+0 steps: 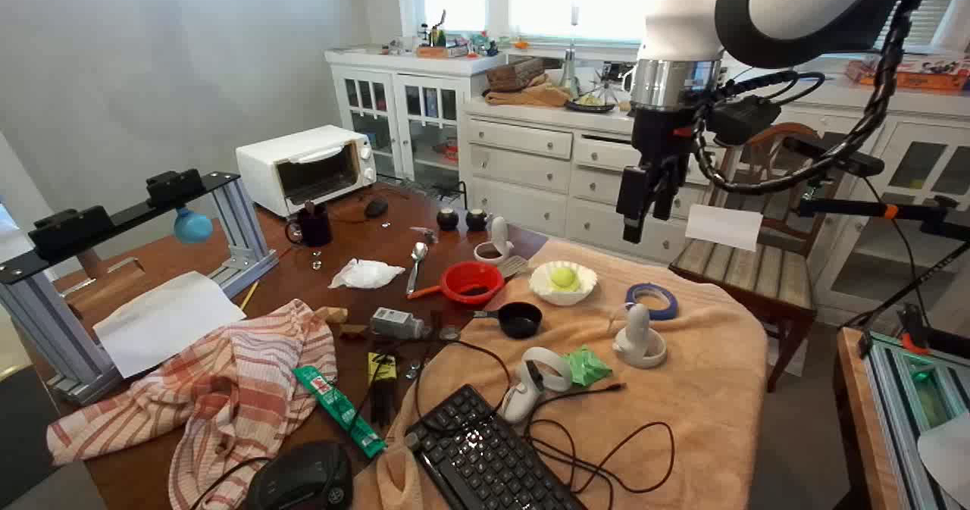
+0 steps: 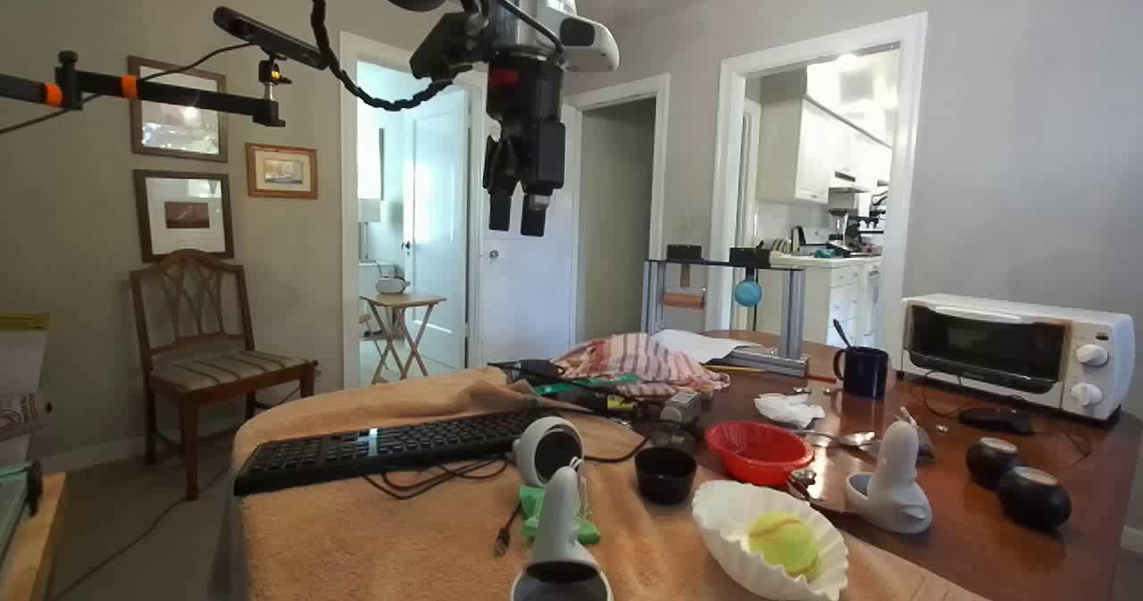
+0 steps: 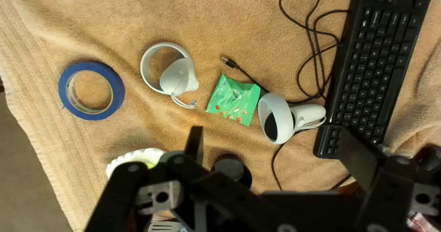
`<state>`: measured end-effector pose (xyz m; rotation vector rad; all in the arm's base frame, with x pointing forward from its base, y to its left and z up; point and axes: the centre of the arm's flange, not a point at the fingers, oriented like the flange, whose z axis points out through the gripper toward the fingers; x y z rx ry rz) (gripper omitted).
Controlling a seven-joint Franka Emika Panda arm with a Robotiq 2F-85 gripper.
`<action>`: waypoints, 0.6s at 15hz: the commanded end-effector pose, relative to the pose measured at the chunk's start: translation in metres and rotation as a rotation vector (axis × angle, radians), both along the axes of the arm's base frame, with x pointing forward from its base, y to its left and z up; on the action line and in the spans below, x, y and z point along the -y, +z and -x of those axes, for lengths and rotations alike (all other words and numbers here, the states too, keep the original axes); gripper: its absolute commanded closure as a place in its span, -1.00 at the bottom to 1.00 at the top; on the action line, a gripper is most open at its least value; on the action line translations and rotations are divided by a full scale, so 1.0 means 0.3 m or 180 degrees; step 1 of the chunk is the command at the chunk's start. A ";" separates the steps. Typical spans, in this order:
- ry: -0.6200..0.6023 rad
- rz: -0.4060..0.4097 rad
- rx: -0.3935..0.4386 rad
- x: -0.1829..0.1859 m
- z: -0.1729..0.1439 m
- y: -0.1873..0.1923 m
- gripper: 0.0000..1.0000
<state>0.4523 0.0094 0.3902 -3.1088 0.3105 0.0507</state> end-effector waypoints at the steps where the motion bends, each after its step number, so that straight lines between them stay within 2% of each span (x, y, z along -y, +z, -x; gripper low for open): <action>1: 0.0000 0.0000 0.0000 0.000 0.000 0.000 -1.00; 6: 0.0000 0.0000 0.0000 0.000 0.000 0.000 -1.00; 9: 0.0140 -0.0171 0.0006 0.063 -0.010 0.028 -1.00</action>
